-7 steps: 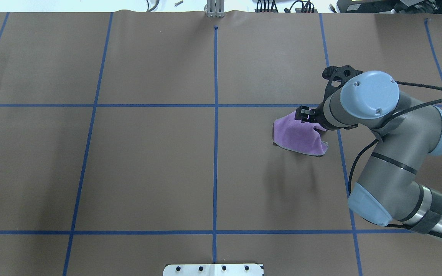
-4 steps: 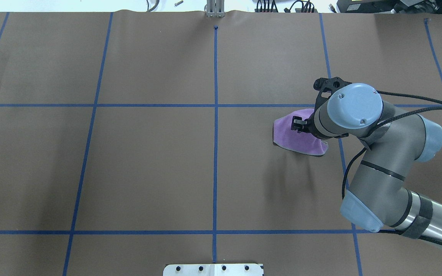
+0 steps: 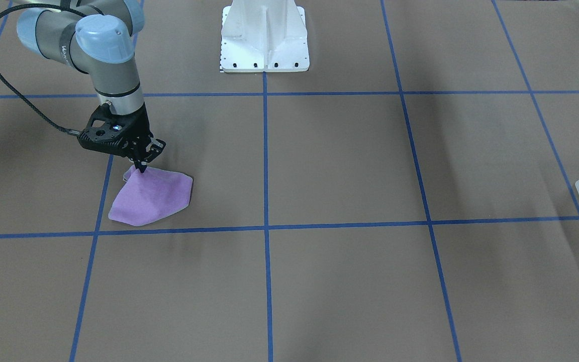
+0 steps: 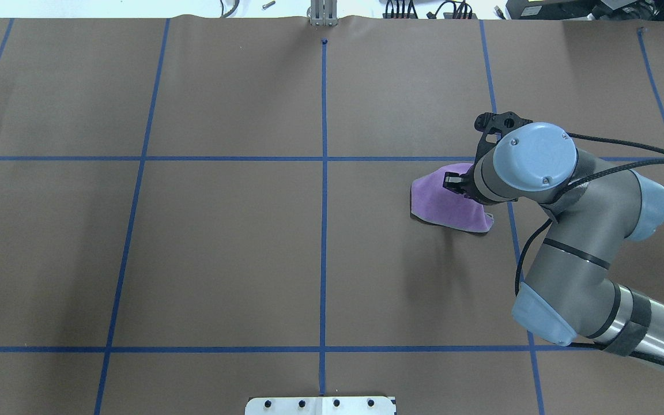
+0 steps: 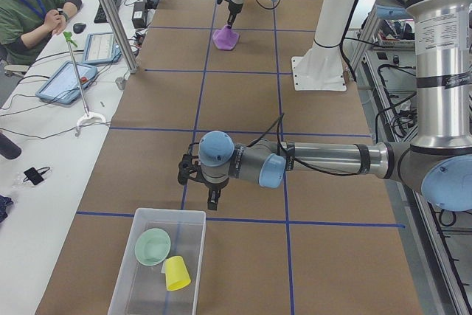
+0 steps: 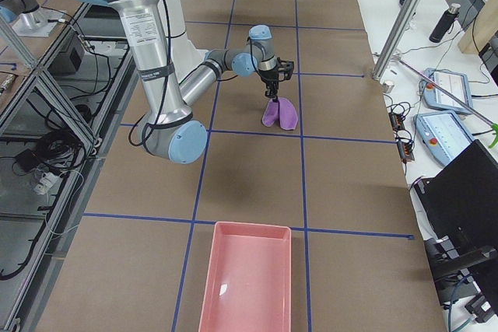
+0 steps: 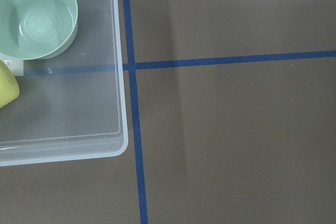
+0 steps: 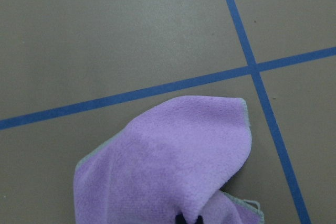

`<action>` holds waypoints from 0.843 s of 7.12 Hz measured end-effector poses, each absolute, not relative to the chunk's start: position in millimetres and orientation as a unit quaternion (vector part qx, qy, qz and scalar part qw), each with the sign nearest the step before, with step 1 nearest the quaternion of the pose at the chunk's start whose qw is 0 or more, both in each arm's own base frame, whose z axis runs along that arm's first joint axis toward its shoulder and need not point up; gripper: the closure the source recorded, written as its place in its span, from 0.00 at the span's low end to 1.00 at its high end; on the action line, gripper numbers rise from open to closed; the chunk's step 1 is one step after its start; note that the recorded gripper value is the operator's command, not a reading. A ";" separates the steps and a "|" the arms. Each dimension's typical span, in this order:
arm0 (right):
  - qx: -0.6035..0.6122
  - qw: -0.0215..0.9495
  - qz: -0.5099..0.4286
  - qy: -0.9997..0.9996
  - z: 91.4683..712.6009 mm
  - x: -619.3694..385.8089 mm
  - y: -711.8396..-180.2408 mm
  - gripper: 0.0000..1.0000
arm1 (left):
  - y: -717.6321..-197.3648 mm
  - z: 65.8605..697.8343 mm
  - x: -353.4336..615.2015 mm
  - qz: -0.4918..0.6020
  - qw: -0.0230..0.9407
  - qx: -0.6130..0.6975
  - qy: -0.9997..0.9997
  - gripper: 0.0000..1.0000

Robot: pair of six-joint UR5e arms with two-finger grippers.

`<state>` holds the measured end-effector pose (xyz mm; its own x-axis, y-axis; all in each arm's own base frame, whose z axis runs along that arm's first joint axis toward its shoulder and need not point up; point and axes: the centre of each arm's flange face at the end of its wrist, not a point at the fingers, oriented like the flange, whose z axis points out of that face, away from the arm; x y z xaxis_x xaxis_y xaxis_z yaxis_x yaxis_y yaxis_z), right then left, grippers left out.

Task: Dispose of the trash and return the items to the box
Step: 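Pinch the purple cloth with the right gripper, then lift the purple cloth and carry it off-table with the right gripper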

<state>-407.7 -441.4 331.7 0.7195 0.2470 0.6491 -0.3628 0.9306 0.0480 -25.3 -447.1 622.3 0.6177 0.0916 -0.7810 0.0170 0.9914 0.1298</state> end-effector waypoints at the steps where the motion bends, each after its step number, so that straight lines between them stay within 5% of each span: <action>1: 0.091 0.921 0.170 -0.339 326.5 -401.1 -445.8 1.00 | -446.2 623.7 -25.5 0.020 0.898 0.061 0.436 0.02; 6: 0.097 0.915 0.159 -0.358 296.8 -296.4 -473.1 1.00 | -441.7 629.4 -25.9 0.018 0.899 0.056 0.435 0.01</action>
